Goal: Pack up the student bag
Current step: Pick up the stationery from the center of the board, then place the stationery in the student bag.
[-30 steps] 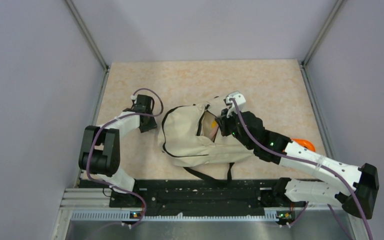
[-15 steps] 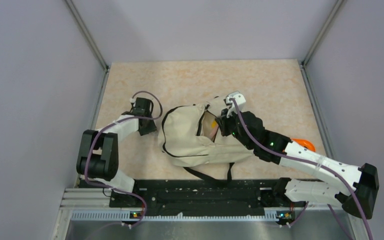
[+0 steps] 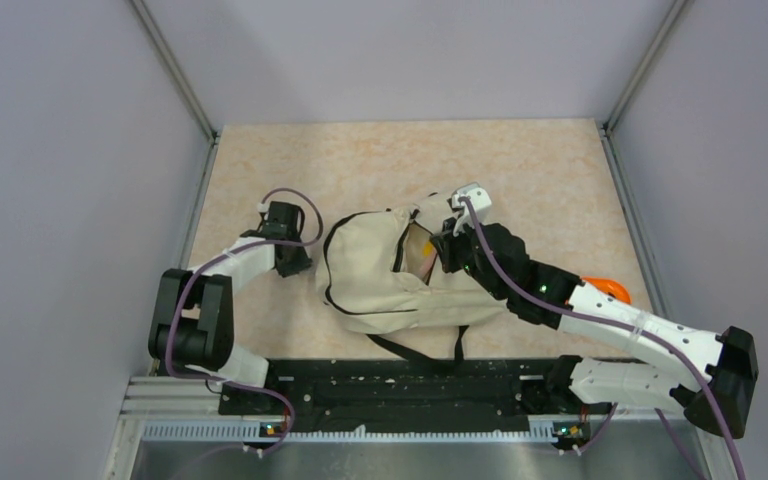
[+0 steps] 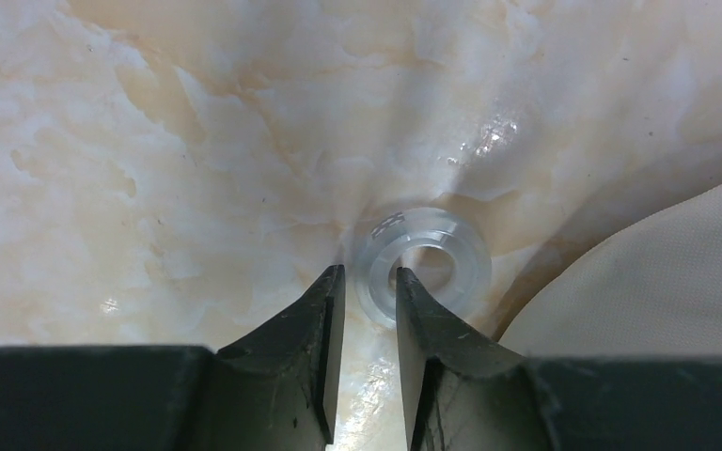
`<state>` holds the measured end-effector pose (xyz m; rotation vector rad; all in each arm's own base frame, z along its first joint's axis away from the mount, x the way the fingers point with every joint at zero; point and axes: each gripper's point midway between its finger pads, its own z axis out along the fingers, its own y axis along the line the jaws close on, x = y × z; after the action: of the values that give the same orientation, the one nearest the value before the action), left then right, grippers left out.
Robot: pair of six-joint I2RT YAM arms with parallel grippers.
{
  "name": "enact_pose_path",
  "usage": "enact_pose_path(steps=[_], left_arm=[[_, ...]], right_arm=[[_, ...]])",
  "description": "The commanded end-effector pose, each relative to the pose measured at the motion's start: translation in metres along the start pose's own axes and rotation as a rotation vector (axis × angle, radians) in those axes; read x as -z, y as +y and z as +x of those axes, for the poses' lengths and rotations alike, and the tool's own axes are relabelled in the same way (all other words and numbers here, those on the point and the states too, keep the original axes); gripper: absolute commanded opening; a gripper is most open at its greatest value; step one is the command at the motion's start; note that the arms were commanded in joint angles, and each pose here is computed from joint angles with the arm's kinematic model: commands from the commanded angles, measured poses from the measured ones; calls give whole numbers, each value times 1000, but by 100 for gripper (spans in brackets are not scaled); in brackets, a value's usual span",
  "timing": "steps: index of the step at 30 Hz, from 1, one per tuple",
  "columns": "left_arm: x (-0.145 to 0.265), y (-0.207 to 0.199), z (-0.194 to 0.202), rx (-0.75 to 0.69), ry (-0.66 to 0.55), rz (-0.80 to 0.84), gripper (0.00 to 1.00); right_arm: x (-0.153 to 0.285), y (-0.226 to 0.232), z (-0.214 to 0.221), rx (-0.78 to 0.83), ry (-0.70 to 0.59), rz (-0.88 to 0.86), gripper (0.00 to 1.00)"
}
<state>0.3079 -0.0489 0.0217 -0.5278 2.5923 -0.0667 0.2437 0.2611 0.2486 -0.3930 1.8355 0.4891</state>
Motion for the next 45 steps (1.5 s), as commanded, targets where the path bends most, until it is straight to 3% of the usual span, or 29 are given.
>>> enact_pose_path(steps=[1,8,11,14,22,28,34,37,45], left_arm=[[0,3,10,7,24,-9,30],[-2,2,2,2,24,-25,25],[2,4,-2,8,0,-34,14],[13,7,-8,14,-38,-41,10],[100,-10,-32,-21,-256,146,8],[182,-75,-21,-112,-353,468,8],[228,-163,3,-205,-335,694,8],[239,-200,17,-246,-311,794,8],[223,-255,42,-311,-221,815,8]], right_arm=[[4,8,-39,-62,-128,-27,0],[8,7,-40,-69,-136,-28,0],[8,7,-41,-71,-138,-27,0],[8,7,-41,-72,-138,-31,0],[8,7,-43,-72,-142,-31,0],[7,10,-46,-73,-149,-40,0],[5,15,-47,-72,-143,-60,0],[6,15,-48,-75,-143,-60,0],[8,14,-49,-79,-146,-60,0]])
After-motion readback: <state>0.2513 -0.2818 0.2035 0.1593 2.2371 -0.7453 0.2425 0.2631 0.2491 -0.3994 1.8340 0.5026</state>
